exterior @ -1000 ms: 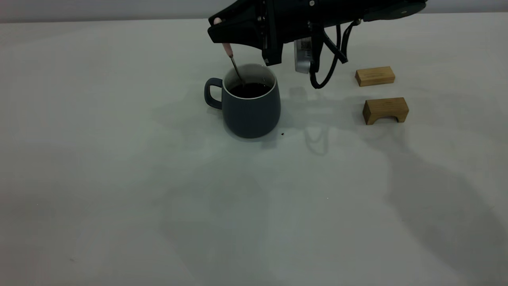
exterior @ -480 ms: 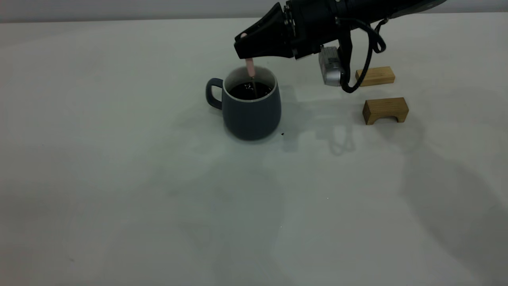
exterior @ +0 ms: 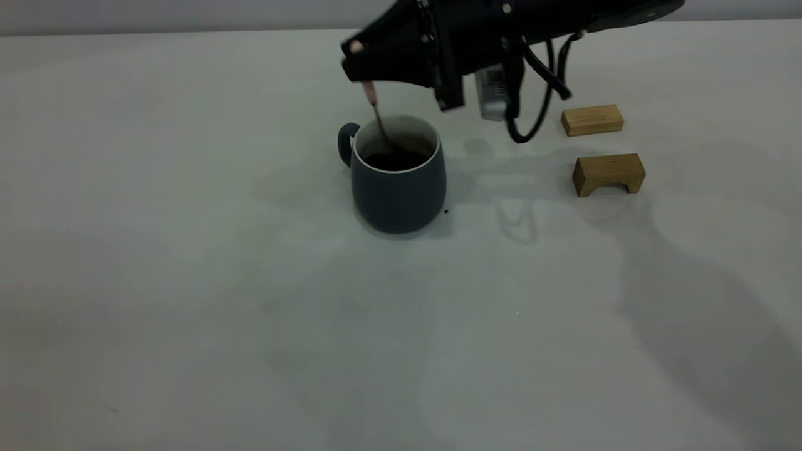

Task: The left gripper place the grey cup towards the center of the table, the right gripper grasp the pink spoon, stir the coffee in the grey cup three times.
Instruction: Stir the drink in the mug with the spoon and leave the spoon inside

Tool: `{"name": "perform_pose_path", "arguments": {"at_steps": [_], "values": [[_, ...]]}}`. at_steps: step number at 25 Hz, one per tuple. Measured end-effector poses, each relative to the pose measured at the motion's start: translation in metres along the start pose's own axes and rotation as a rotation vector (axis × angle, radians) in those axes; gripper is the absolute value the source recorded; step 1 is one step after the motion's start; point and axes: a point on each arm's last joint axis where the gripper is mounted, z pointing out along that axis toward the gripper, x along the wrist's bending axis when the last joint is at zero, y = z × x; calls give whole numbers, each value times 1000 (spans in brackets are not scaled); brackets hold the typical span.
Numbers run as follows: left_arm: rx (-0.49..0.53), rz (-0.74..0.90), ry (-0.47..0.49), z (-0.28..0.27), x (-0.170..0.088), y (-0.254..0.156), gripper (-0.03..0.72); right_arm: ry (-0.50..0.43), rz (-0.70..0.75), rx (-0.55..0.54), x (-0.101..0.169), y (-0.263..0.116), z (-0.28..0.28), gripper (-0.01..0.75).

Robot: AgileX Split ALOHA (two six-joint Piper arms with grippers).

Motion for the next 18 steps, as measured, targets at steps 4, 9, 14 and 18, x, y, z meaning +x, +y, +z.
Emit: {"name": "perform_pose_path", "arguments": {"at_steps": [4, 9, 14, 18], "values": [[0, 0, 0, 0, 0, 0, 434, -44, 14, -29, -1, 8, -11, 145], [0, 0, 0, 0, 0, 0, 434, -114, 265, -35, -7, 8, -15, 145], [0, 0, 0, 0, 0, 0, 434, -111, 390, -23, -7, 5, -12, 145], [0, 0, 0, 0, 0, 0, 434, -85, 353, 30, -6, -3, -3, 145]]}}
